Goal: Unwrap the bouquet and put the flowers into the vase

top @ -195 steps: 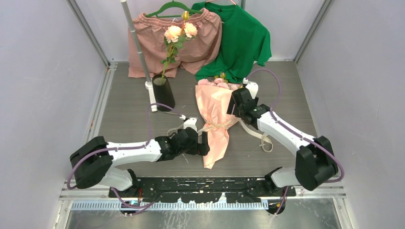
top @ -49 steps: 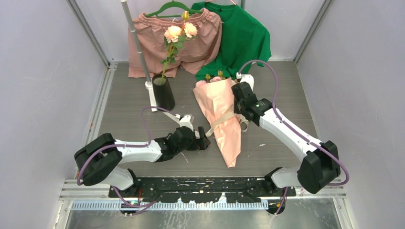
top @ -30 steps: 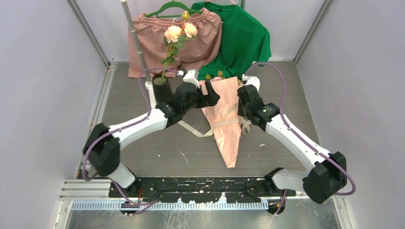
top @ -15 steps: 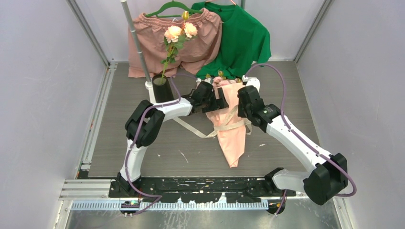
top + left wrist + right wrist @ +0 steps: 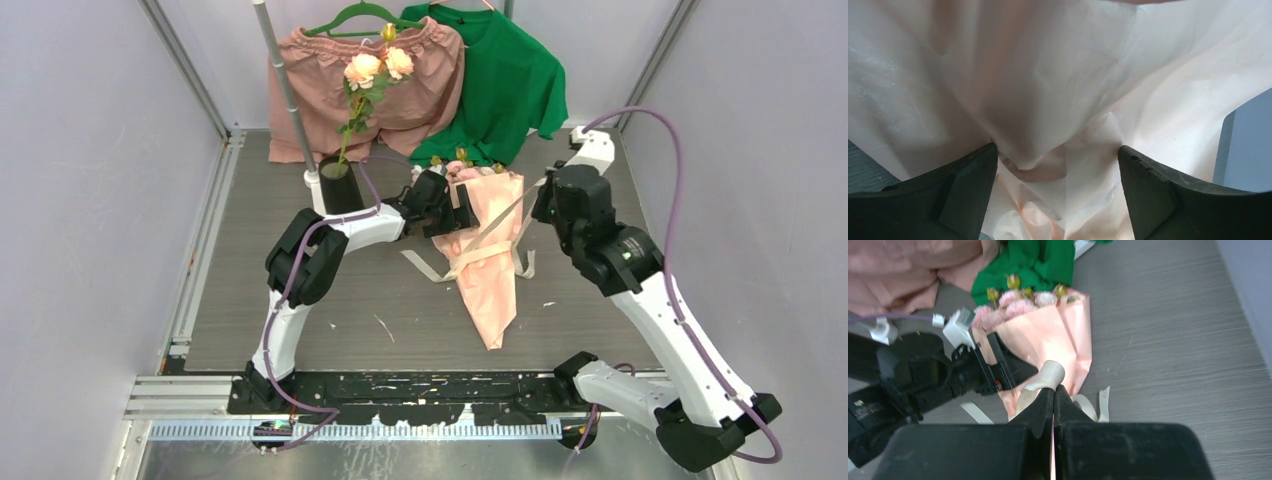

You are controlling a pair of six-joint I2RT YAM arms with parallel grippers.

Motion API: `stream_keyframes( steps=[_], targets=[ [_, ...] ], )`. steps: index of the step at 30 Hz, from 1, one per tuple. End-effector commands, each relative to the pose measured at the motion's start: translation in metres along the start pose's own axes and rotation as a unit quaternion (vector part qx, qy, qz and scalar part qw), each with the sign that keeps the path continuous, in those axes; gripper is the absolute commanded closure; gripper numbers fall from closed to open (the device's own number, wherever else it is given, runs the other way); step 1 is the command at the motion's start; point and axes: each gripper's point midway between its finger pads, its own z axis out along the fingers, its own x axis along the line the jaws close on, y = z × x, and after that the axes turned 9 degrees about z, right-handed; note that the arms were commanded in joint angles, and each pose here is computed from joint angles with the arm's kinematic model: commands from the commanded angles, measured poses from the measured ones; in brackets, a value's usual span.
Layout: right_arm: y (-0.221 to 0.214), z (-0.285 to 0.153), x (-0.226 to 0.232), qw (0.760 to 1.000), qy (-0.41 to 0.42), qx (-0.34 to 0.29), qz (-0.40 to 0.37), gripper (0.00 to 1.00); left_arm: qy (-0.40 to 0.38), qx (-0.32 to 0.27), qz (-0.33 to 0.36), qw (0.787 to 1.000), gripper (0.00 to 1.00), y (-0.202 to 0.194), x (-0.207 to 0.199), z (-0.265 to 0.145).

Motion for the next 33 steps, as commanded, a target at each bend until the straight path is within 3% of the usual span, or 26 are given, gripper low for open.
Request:
stream_keyframes(
  steps=[1,12,24,28,33],
  targets=[
    [0.060,-0.034,-0.020,0.995,-0.047,-0.082,0.027,0.99,0.018,0.037,-0.006,0.999,0.09,-0.019,0.016,0.006],
    [0.164,-0.129,-0.057,0.971,-0.092,-0.214,0.061,0.99,0.005,0.066,0.006,0.998,0.08,-0.038,0.023,0.012],
    [0.213,-0.198,-0.099,0.942,-0.152,-0.293,0.069,0.99,-0.010,0.075,0.013,0.997,0.08,-0.044,0.025,0.008],
    [0.207,-0.188,-0.092,0.948,-0.142,-0.280,0.056,1.00,-0.012,0.073,0.015,0.997,0.08,-0.042,0.024,0.006],
    [0.168,-0.131,-0.074,0.964,-0.156,-0.217,0.010,0.99,-0.027,0.068,0.013,0.997,0.08,-0.038,0.016,-0.002]
  ],
)
